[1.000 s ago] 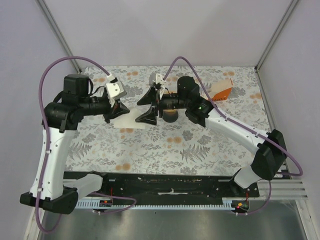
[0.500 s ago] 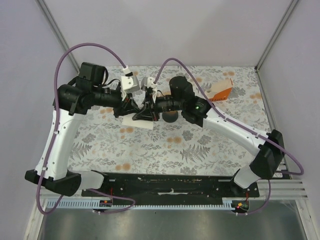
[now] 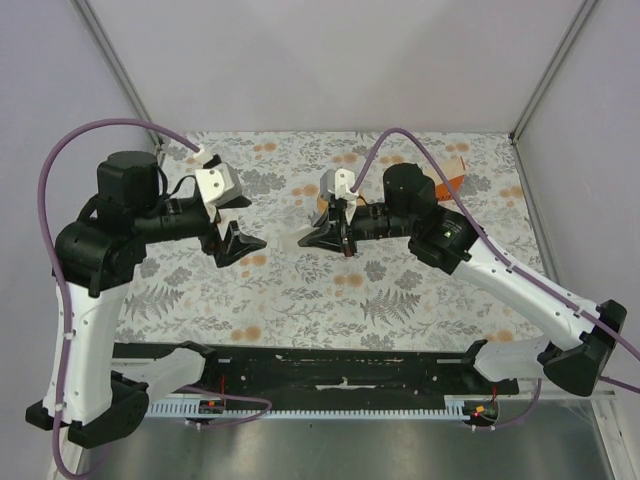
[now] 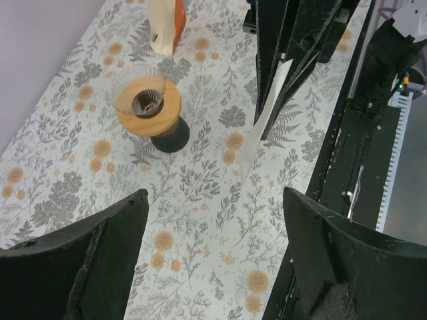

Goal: Place the coffee filter in the dripper

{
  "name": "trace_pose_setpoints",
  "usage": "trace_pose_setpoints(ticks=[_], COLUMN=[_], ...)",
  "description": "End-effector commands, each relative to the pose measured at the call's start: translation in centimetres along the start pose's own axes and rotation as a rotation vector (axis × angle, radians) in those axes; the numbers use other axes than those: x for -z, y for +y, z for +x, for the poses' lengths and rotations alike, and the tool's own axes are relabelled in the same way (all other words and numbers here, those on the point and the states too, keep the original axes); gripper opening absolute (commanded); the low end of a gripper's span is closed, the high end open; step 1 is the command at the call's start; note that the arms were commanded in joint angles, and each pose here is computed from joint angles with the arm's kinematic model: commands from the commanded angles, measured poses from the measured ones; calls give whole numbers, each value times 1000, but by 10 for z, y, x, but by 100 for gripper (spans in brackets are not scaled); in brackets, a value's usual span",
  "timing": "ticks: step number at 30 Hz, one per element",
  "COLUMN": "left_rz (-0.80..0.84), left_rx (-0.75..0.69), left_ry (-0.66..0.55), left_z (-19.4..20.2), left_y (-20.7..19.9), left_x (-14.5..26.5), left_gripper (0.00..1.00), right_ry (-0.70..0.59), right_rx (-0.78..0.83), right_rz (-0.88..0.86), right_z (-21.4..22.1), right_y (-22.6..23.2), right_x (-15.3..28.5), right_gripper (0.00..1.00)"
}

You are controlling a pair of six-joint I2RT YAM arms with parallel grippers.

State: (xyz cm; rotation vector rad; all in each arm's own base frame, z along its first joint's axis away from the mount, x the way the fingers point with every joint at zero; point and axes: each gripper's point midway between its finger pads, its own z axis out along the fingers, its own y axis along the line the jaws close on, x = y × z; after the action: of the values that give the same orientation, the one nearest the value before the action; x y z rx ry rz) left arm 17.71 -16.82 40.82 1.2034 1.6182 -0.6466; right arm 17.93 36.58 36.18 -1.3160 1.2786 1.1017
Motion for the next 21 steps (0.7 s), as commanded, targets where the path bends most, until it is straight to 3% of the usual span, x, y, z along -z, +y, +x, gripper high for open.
trace_pose_setpoints(ticks=[1, 13, 21], left_rz=[43, 238, 399], left_rx=[48, 117, 206], left_ry=[-59, -144, -147], left_z=[-3, 4, 13], left_y=[-9, -25, -48], left_x=[-6, -37, -48], left_gripper=[88, 87, 61], right_ry=[-5, -85, -98], right_rx=[70, 110, 119], right_rz=[4, -48, -22], right_z=[-9, -41, -50], right_y=[5, 17, 7], right_x=[11, 17, 12], right_gripper=[0, 0, 0])
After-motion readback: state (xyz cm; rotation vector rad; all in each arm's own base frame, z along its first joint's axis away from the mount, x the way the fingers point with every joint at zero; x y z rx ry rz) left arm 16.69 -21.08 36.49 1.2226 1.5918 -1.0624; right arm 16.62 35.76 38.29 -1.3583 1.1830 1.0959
